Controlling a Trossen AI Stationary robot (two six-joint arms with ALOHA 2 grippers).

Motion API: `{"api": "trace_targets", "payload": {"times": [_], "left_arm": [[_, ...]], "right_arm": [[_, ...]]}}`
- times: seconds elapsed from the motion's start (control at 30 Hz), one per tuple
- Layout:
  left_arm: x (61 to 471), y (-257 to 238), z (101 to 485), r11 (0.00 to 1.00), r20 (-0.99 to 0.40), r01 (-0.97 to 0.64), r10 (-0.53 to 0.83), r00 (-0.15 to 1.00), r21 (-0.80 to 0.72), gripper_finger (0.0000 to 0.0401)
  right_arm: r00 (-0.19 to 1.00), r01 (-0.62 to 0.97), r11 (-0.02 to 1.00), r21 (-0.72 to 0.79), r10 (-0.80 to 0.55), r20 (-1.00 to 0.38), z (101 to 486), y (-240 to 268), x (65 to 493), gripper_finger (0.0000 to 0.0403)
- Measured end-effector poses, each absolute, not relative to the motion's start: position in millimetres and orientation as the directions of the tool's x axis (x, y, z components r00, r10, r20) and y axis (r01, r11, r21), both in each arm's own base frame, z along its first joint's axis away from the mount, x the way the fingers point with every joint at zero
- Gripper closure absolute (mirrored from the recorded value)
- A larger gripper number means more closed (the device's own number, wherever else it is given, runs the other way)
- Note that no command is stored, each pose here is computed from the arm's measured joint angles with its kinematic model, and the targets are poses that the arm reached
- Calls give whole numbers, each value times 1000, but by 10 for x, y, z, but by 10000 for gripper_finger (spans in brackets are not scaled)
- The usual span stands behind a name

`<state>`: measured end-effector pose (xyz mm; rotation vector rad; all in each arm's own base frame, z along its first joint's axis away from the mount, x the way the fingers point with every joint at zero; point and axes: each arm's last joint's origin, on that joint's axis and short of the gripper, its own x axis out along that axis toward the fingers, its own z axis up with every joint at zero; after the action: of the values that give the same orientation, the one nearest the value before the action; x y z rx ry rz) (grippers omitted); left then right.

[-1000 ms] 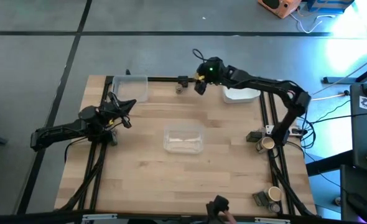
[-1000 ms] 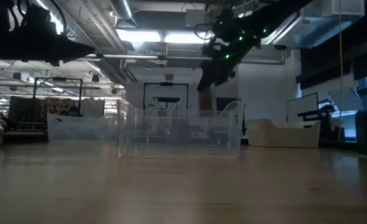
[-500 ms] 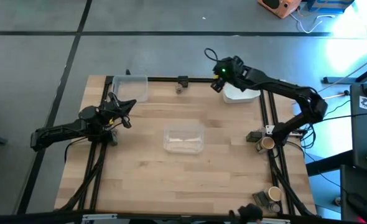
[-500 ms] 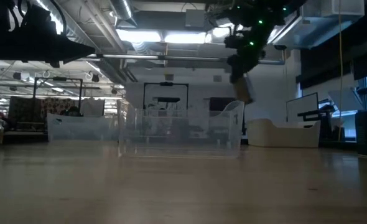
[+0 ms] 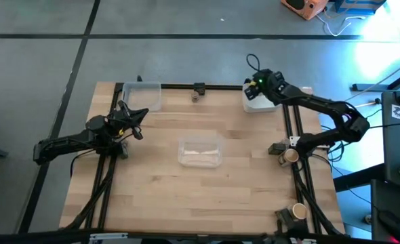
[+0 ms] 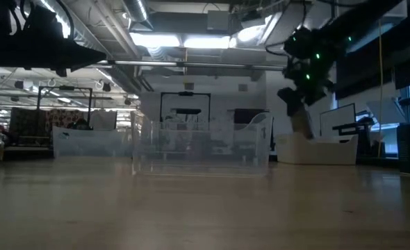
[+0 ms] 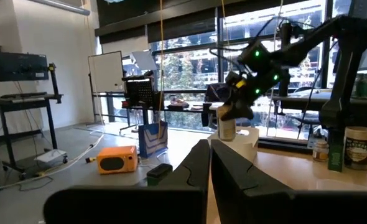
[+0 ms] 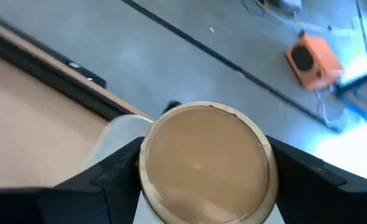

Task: Sort spices by type
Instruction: Put the gold seasoning bottle into the white bin

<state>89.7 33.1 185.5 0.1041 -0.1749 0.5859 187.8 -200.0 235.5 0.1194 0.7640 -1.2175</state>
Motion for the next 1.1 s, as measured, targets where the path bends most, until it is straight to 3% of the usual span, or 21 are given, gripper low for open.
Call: {"api": "trace_targets", "payload": {"times": [0.3, 0.63, 0.93, 1.1], "left_arm": [[898, 331, 1855, 834, 193, -552, 540, 819, 5, 396], [898, 331, 1855, 835, 193, -550, 540, 819, -5, 396], [898, 330, 1855, 836, 193, -549, 540, 819, -6, 396], [898, 328, 1856, 838, 194, -545, 537, 821, -14, 396]], "right_arm": [[56, 933, 241, -268, -831, -553, 2022, -2114, 1591, 118], [-1, 938, 197, -285, -820, -573, 1822, -2118, 1494, 116], [-37, 929, 179, -323, -825, -564, 1805, -2127, 1495, 56], [-52, 919, 190, -346, -810, -584, 1886, -2148, 1511, 47]]}}
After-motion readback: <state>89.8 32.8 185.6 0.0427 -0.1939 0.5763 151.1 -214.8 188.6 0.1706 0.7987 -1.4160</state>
